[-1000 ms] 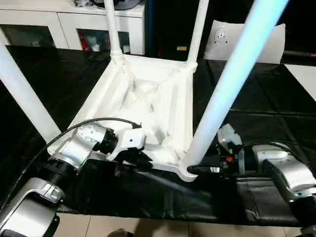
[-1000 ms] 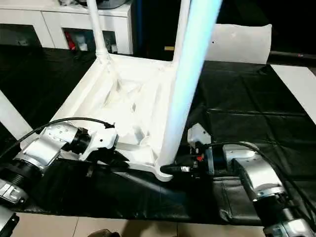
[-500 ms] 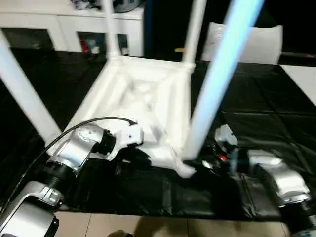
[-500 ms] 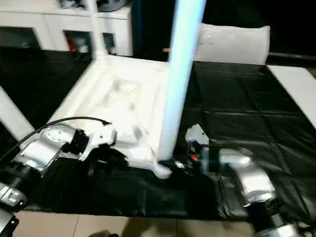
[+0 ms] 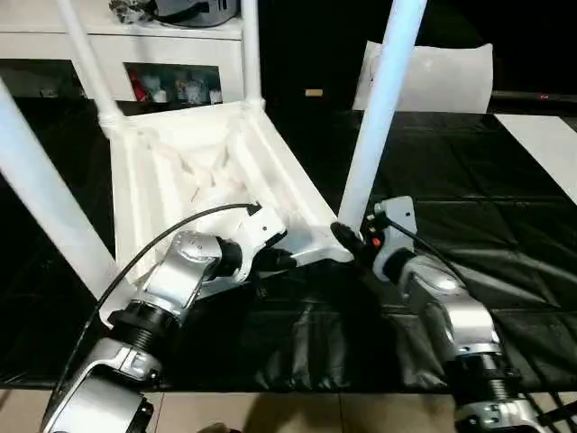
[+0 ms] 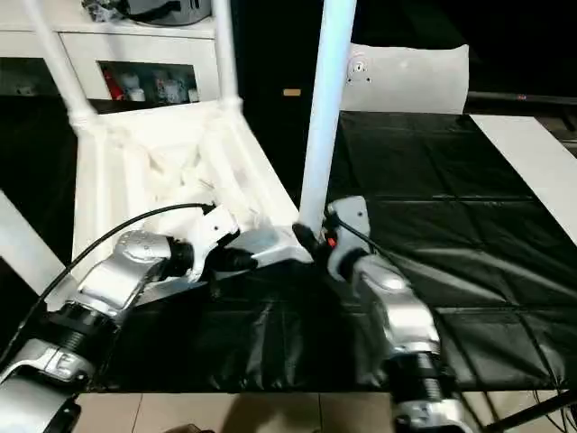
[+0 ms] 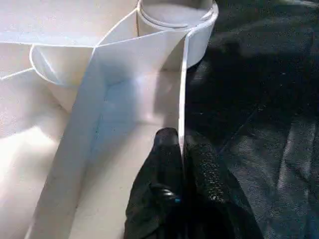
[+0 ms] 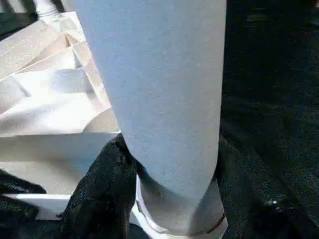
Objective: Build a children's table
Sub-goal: Rotate leg to tighten
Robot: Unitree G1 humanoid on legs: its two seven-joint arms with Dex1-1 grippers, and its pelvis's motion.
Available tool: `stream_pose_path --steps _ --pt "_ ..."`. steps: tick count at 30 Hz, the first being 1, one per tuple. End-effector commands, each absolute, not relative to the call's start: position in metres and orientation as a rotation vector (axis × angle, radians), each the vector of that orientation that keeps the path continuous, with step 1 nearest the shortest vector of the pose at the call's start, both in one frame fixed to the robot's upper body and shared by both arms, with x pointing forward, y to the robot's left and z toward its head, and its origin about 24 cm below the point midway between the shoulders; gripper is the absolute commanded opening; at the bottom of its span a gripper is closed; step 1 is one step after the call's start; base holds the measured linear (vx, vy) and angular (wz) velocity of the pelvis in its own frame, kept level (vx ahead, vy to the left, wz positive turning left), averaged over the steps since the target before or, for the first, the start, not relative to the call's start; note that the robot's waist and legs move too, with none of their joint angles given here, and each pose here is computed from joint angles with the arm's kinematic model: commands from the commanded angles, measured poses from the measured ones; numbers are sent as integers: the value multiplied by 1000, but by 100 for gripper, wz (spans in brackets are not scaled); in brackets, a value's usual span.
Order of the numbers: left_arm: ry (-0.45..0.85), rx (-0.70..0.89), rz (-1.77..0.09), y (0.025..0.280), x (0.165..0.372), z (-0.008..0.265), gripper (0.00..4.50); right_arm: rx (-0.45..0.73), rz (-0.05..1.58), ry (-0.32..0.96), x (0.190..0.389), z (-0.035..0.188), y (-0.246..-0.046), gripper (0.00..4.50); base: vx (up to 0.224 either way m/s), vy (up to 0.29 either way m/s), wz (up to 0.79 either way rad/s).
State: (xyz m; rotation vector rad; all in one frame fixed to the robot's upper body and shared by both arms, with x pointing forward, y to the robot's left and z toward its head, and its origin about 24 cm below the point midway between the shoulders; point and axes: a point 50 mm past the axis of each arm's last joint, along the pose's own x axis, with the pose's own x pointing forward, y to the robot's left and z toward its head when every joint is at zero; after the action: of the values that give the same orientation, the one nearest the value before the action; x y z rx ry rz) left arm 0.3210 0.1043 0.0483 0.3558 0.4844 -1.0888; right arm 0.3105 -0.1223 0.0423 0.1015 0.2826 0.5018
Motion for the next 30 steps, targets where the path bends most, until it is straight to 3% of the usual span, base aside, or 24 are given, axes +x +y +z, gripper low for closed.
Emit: stream_pose_path --steps 1,2,3,10,17,23,27,28,30 --pt "456 427 -1103 89 322 50 0 148 703 336 294 34 -80 232 0 0 0" --pt "458 431 -1105 90 322 50 0 147 699 335 294 33 -82 232 0 0 0" --pt "463 439 -1108 95 322 50 0 148 681 333 291 32 -92 267 0 0 0" --pt "459 510 -1146 113 321 50 0 129 663 312 281 32 -117 309 0 0 0" --pt "428 583 -1349 138 309 54 0 70 799 298 256 42 -143 379 0 0 0" --pt "450 528 -1333 156 314 63 0 39 825 303 243 48 -165 417 0 0 0" --pt "431 431 -1303 149 317 67 0 42 856 307 237 51 -165 446 0 0 0" --pt "415 376 -1285 142 318 70 43 42 861 307 236 51 -165 450 0 0 0" --pt "399 335 -1257 135 320 71 54 41 859 307 236 50 -165 450 0 0 0"
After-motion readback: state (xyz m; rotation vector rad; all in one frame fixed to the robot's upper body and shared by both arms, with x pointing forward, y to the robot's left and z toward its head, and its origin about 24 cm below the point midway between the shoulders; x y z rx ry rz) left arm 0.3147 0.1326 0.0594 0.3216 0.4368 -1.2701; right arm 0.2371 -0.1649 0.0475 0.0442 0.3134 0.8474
